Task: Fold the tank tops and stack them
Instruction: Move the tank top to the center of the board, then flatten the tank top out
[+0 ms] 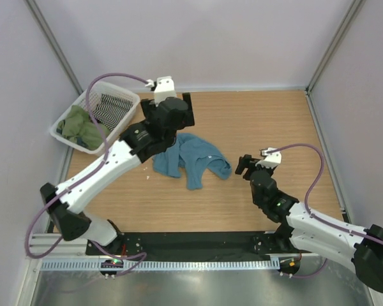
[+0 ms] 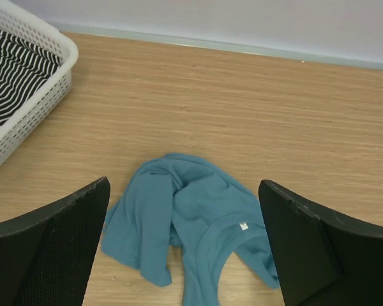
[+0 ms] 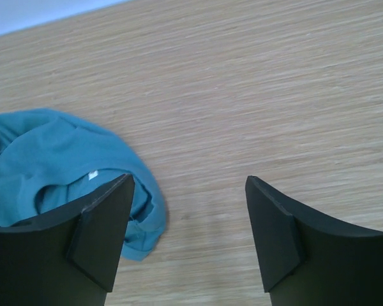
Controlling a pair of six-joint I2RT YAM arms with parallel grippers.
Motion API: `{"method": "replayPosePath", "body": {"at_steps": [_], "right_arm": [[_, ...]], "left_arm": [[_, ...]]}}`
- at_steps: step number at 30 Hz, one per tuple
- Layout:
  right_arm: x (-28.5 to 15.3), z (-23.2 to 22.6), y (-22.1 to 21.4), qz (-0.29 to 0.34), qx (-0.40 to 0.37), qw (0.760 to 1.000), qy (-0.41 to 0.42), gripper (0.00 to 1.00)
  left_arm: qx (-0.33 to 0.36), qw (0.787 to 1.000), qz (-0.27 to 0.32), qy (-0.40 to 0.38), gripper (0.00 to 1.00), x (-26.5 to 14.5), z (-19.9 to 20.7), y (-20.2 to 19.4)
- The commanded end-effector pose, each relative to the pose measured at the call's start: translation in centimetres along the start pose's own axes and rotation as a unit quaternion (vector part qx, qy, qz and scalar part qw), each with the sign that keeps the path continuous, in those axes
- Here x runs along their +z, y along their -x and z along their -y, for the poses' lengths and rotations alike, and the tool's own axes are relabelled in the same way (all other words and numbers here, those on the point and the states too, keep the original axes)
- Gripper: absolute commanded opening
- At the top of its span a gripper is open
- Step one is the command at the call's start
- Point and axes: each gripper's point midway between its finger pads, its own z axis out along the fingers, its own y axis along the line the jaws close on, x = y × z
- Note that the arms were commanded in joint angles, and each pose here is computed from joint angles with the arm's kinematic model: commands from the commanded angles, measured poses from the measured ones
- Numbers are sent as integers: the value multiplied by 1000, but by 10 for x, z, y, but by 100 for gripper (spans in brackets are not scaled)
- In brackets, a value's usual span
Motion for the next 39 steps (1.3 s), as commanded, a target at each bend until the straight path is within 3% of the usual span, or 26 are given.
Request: {"method": "replayPosePath", "body": {"at_steps": [1, 4, 5, 8, 12, 14, 16, 18, 22, 26, 28, 32, 37, 39], "right_arm": [[2, -32, 2, -9, 2, 998, 68, 75], [5, -66, -10, -47, -33, 989, 134, 67], [8, -72, -13, -55, -38, 988, 140, 65], [17, -84, -31, -100, -69, 983, 136, 46], [16, -90, -47, -148, -80, 976, 138, 37], [13, -92, -51, -162, -77, 973, 144, 36], [1, -106, -63, -198, -77, 958, 192, 43], [-11, -124, -74, -234, -65, 940, 239, 48], [-29, -156, -83, -285, -55, 906, 307, 48], [-48, -181, -106, -340, -95, 870, 345, 51], [-55, -194, -116, -347, -113, 862, 352, 57], [-65, -198, -140, -384, -142, 846, 341, 57], [-48, -181, -157, -397, -171, 861, 267, 56], [-45, -173, -161, -397, -178, 865, 249, 51]], "left_arm": [[-40, 999, 2, -1, 100, -26, -25, -2], [-39, 999, -20, -7, 100, -33, -40, -30], [-38, 999, -24, -4, 100, -34, -45, -37], [-45, 997, -57, -24, 99, -42, -53, -71], [-52, 989, -117, -69, 94, -52, -50, -116], [-47, 983, -152, -91, 92, -58, -47, -141], [-37, 981, -170, -85, 93, -59, -52, -160], [-43, 984, -158, -72, 93, -59, -62, -161], [-58, 987, -142, -55, 94, -55, -79, -170], [-84, 983, -158, -50, 94, -51, -93, -182], [-96, 981, -163, -48, 93, -46, -98, -189], [-100, 980, -169, -41, 94, -43, -104, -198], [-86, 978, -185, -40, 94, -39, -101, -207], [-83, 978, -188, -42, 93, -37, -98, -209]]}}
